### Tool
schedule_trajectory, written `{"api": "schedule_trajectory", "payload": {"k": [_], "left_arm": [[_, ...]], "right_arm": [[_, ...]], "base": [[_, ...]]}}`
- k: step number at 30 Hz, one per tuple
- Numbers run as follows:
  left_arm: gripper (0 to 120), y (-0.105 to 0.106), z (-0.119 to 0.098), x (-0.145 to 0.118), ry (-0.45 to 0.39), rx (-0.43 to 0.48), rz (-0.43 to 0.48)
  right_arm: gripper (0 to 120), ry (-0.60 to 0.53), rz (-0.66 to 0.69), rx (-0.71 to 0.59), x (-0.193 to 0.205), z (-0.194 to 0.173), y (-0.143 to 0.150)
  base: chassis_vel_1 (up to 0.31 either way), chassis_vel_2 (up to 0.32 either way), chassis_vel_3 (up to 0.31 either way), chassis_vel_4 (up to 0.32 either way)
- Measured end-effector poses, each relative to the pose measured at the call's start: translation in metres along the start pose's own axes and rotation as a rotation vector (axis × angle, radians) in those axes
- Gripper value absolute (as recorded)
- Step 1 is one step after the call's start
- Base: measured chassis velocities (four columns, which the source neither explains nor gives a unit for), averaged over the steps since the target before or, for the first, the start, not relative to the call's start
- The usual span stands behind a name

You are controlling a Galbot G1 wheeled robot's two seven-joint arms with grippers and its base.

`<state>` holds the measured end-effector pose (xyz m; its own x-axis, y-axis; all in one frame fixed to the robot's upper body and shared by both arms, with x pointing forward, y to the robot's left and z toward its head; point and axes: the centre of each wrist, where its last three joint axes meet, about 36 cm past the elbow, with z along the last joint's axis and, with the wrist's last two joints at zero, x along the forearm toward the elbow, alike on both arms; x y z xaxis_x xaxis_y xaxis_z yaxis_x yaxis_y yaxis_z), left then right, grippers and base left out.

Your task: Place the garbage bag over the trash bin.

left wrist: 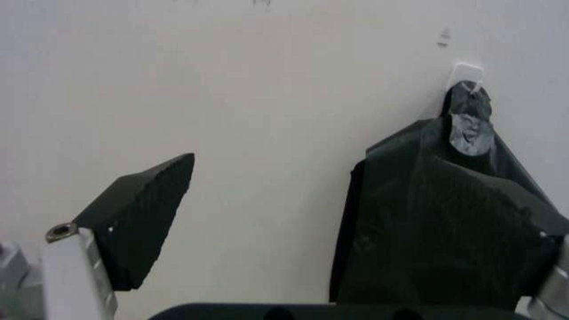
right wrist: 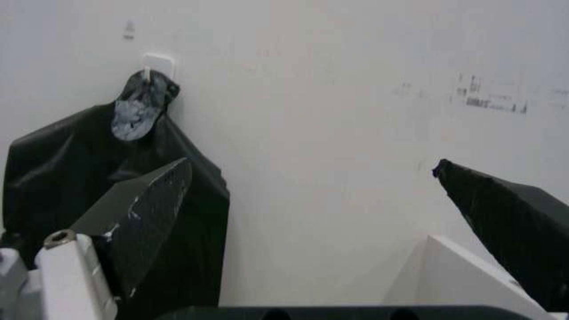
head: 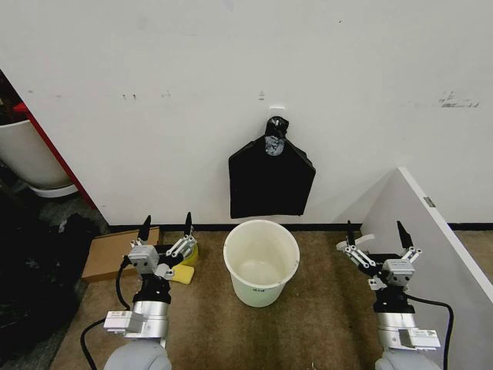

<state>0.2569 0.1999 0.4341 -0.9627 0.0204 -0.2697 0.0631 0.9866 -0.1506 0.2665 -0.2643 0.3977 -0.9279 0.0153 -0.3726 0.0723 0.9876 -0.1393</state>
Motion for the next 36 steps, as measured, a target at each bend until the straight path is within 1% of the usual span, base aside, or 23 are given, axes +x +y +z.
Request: {"api": "schedule_trajectory", "payload": {"k": [4,6,7,11,13,15,16,17,19,22,24,27,28,29,30,32,35,36], "left_arm": [[100,0.0,0.012,0.005,-0.046,-0.07,0.015],[100,0.0,0.016,0.006,-0.048,-0.08,0.02],[100,0.0,0.016,0.006,-0.048,-0.08,0.02],[100,0.003,0.019,0.006,-0.059,-0.105,0.045],[100,0.004,0.017,0.005,-0.056,-0.09,0.05],[100,0.003,0.012,0.003,-0.048,-0.058,0.047],[100,0.003,0.012,0.003,-0.048,-0.058,0.047],[100,0.002,0.009,0.002,-0.037,-0.035,0.043],[100,0.001,0.007,0.002,-0.029,-0.025,0.041],[100,0.002,0.007,0.002,-0.037,-0.042,0.044],[100,0.002,0.007,0.002,-0.038,-0.045,0.044],[100,0.002,0.007,0.005,-0.038,-0.046,0.04],[100,0.002,0.007,0.006,-0.039,-0.046,0.037],[100,0.002,0.007,0.006,-0.039,-0.046,0.037],[100,0.003,0.006,0.006,-0.039,-0.047,0.036],[100,0.003,0.006,0.008,-0.04,-0.051,0.032],[100,0.003,0.005,0.013,-0.04,-0.057,0.024],[100,0.003,0.005,0.014,-0.04,-0.059,0.023]], "right_arm": [[100,0.007,0.026,0.022,-0.013,0.002,0.007],[100,-0.01,0.009,0.066,-0.015,0.007,0.008],[100,-0.01,0.009,0.066,-0.015,0.007,0.008],[100,-0.075,-0.058,0.186,-0.017,0.018,0.002],[100,-0.076,-0.068,0.187,-0.017,0.018,0.0],[100,-0.062,-0.066,0.154,-0.018,0.015,-0.001],[100,-0.062,-0.066,0.154,-0.018,0.015,-0.001],[100,-0.05,-0.064,0.125,-0.019,0.013,0.0],[100,-0.027,-0.061,0.069,-0.02,0.01,0.002],[100,0.024,-0.051,-0.038,-0.024,0.003,0.009],[100,0.034,-0.048,-0.062,-0.026,0.002,0.01],[100,0.07,-0.039,-0.172,-0.039,0.0,0.016],[100,0.091,-0.043,-0.234,-0.046,0.0,0.019],[100,0.091,-0.043,-0.234,-0.046,0.0,0.019],[100,0.101,-0.044,-0.27,-0.049,0.0,0.021],[100,0.125,-0.055,-0.391,-0.061,-0.001,0.025],[100,0.154,-0.097,-0.645,-0.091,0.001,0.036],[100,0.162,-0.105,-0.704,-0.101,0.003,0.04]], "base": [[0.0,0.0,0.0,0.0],[0.0,0.0,0.0,0.0],[0.0,0.0,0.0,0.0],[0.0,0.0,0.0,0.0],[0.0,0.0,0.0,0.0],[0.0,0.0,0.0,0.0],[0.0,0.0,0.0,0.0],[0.0,0.0,0.0,0.0],[0.0,0.0,0.0,0.0],[0.0,0.0,0.0,0.0],[0.0,0.0,0.0,0.0],[0.0,0.0,0.0,0.0],[0.0,0.0,0.0,0.0],[0.0,0.0,0.0,0.0],[0.0,0.0,0.0,0.0],[0.0,0.0,0.0,0.0],[0.0,0.0,0.0,0.0],[0.0,0.0,0.0,0.0]]}}
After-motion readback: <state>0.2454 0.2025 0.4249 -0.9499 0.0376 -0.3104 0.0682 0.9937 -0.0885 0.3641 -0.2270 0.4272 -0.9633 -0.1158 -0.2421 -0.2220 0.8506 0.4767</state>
